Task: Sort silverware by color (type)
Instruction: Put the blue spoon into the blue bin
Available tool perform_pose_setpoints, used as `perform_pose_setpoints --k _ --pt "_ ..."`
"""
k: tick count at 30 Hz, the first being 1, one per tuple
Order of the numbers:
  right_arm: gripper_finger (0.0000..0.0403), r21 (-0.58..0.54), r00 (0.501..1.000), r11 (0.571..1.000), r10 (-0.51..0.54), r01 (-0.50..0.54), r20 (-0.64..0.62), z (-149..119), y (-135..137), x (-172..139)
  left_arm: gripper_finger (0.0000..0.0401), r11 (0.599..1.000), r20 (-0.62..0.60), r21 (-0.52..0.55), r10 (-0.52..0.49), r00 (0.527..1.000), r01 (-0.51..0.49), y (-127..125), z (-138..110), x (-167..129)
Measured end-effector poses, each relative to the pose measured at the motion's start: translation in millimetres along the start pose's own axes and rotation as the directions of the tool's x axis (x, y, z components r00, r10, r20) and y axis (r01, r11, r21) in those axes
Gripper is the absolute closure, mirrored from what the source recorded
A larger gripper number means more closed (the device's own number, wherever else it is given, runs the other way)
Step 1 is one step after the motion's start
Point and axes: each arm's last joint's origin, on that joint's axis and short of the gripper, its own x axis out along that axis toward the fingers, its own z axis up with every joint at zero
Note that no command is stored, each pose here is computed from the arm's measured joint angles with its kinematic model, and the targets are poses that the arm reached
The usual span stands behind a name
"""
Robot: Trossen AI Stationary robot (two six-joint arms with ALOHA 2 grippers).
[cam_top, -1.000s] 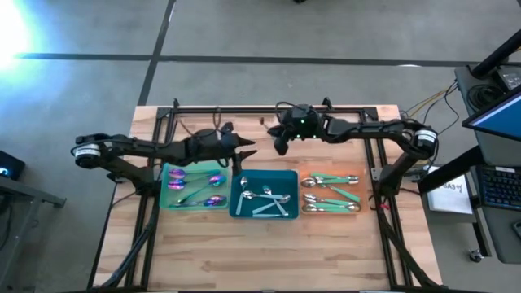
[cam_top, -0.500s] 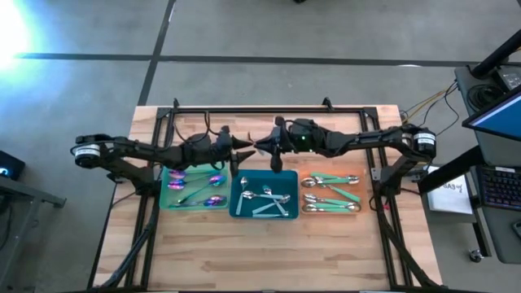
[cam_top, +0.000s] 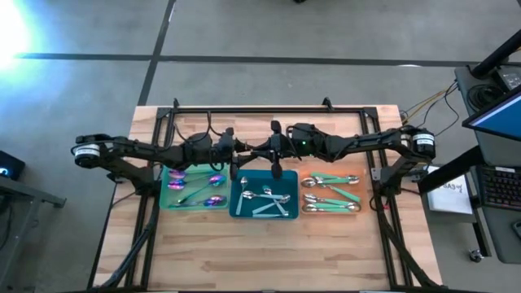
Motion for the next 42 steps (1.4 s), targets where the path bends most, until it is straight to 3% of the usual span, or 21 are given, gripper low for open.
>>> perform_pose_setpoints --k 3,8,16,19,25,29,35,42 --pt "0.0388 -0.002 1.000 1.000 0.002 -0.002 0.000 0 1 0 0.0289 1.000 -0.017 -0.001 0.003 1.000 -0.003 0 -2 0" --pt "0.0388 0.008 1.000 1.000 -0.003 0.003 0.000 0 0 0 0.0375 1.000 -0.054 -0.010 0.006 0.999 -0.006 1 -6 0" --pt "0.0383 0.071 1.000 0.997 0.001 -0.001 -0.010 -1 0 0 0.0375 1.000 -0.055 -0.023 -0.019 0.998 0.018 0 -2 1" --pt "0.0350 0.119 0.999 0.993 0.008 -0.003 -0.042 -1 1 -2 0.0375 0.999 -0.062 -0.035 -0.032 0.998 0.030 -1 -2 2" --pt "0.0269 0.187 0.976 0.982 0.027 0.015 -0.218 3 5 -25 0.0375 0.994 -0.109 -0.077 -0.088 0.990 0.080 -2 -6 1" --pt "0.0244 0.255 0.931 0.960 -0.014 0.114 -0.365 17 6 -51 0.0375 0.973 -0.187 -0.161 -0.192 0.963 0.163 -5 -11 0" --pt "0.0241 0.392 0.857 0.895 0.020 0.214 -0.515 22 12 -85 0.0375 0.912 -0.316 -0.339 -0.340 0.886 0.230 -11 -18 0" --pt "0.0258 0.456 0.696 0.815 0.092 0.358 -0.712 13 27 -117 0.0375 0.889 -0.486 -0.414 -0.399 0.777 0.198 -22 -10 6"
